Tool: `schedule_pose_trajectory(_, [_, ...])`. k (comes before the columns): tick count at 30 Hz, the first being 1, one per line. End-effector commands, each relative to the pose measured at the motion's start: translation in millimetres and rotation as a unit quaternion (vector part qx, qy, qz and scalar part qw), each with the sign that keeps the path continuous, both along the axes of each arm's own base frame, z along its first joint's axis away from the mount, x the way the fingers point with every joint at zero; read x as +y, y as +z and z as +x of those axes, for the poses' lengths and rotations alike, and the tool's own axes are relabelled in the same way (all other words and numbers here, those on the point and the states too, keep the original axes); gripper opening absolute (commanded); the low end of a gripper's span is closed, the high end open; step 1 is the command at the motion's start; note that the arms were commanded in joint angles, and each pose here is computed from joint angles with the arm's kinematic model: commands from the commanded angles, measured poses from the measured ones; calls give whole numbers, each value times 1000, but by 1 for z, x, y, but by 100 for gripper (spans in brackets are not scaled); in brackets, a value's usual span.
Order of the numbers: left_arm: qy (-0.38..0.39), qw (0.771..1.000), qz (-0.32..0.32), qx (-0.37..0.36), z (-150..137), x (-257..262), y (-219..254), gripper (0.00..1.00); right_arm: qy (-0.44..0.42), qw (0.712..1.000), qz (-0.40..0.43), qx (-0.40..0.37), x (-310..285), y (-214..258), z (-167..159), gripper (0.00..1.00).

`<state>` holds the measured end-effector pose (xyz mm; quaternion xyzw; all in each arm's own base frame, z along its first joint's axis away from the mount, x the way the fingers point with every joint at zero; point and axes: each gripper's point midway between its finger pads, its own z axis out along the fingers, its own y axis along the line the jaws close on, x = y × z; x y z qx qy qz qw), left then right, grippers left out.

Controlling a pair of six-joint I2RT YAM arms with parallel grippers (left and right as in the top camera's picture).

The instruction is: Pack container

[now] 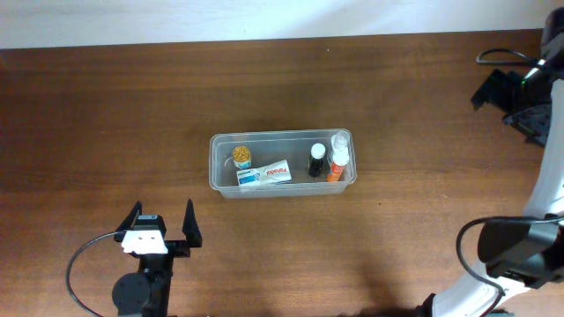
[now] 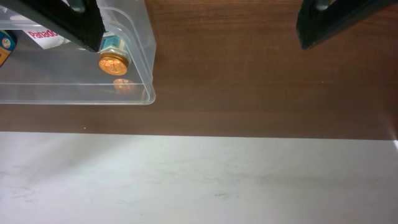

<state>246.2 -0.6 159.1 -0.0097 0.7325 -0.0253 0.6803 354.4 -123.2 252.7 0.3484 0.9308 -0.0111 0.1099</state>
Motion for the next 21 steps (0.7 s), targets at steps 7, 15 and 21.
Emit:
schedule_pose_trajectory(7, [9, 1000, 10, 0, 0, 4, -1, 99, 151, 972, -127, -131, 82, 102, -29, 98])
schedule_pose_trajectory(15, [9, 1000, 10, 0, 0, 4, -1, 100, 203, 911, -147, -328, 140, 156, -24, 99])
schedule_pose_trajectory(21, [9, 1000, 10, 0, 0, 4, -2, 99, 215, 859, -104, -454, 163, 134, -23, 98])
